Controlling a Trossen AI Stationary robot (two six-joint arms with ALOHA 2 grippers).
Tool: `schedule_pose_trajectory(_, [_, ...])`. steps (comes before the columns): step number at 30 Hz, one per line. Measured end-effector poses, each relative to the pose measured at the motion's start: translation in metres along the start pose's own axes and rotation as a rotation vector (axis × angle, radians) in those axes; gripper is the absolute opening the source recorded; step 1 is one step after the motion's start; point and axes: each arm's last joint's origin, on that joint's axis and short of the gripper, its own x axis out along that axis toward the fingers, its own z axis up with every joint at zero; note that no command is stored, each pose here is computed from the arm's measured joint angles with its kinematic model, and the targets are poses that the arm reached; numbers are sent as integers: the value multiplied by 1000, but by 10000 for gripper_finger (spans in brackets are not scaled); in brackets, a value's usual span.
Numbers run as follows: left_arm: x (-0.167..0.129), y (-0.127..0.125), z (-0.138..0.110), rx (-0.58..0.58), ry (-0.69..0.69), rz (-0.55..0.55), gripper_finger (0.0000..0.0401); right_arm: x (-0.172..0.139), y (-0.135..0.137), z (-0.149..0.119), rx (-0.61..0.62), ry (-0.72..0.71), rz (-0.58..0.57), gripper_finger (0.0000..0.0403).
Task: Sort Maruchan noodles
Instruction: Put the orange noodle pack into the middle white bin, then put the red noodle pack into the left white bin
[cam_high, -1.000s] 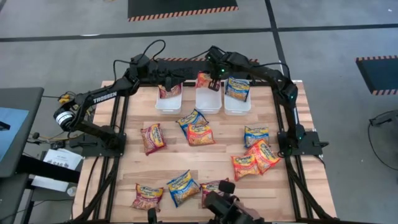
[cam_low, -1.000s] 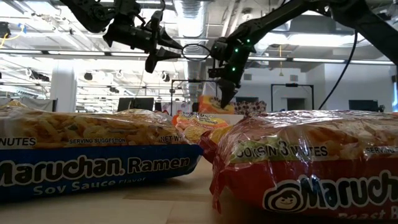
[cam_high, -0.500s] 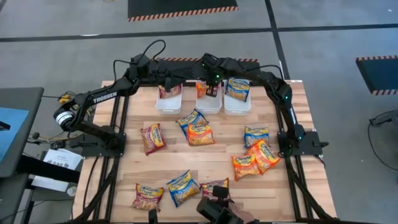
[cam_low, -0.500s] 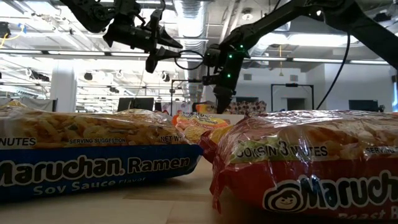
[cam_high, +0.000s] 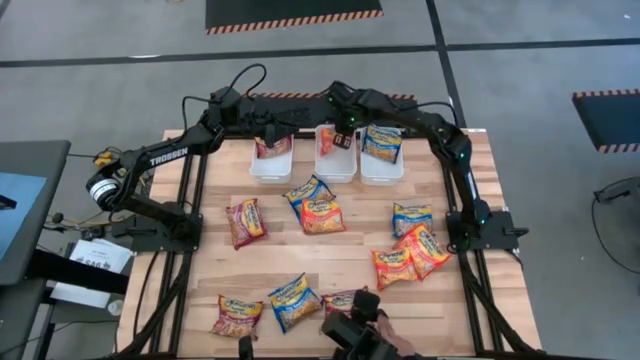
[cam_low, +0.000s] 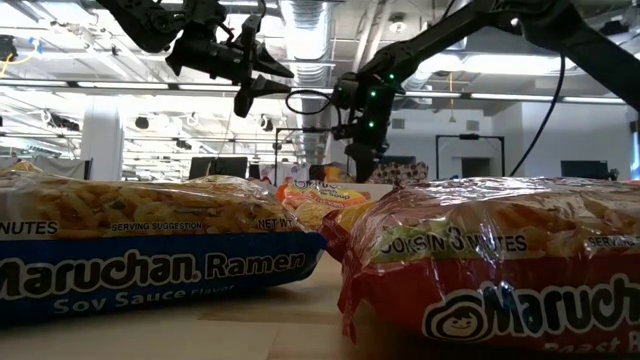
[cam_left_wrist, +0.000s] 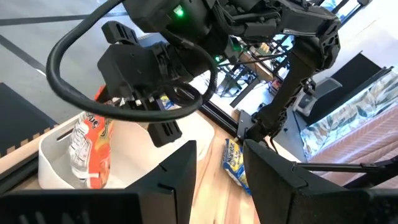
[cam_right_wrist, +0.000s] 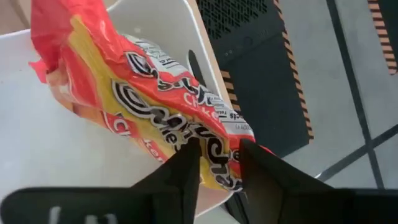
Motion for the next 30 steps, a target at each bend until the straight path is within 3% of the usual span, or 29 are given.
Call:
schedule_pose_trajectory(9, [0, 0, 0, 0, 3, -5, 121, -17, 3, 12, 2, -45, 0, 159])
schedule_pose_trajectory(16, [-3, 1, -1, -29, 55, -57, 121, -49, -9, 20, 7, -49, -2, 160])
schedule_pose_trajectory(24, [-44, -16, 20, -15, -12, -49, 121, -107, -28, 18, 81, -19, 31, 160])
schedule_pose_trajectory(30, [-79, -42, 19, -2, -8, 46, 121, -155, -27, 0, 192, -34, 97, 159])
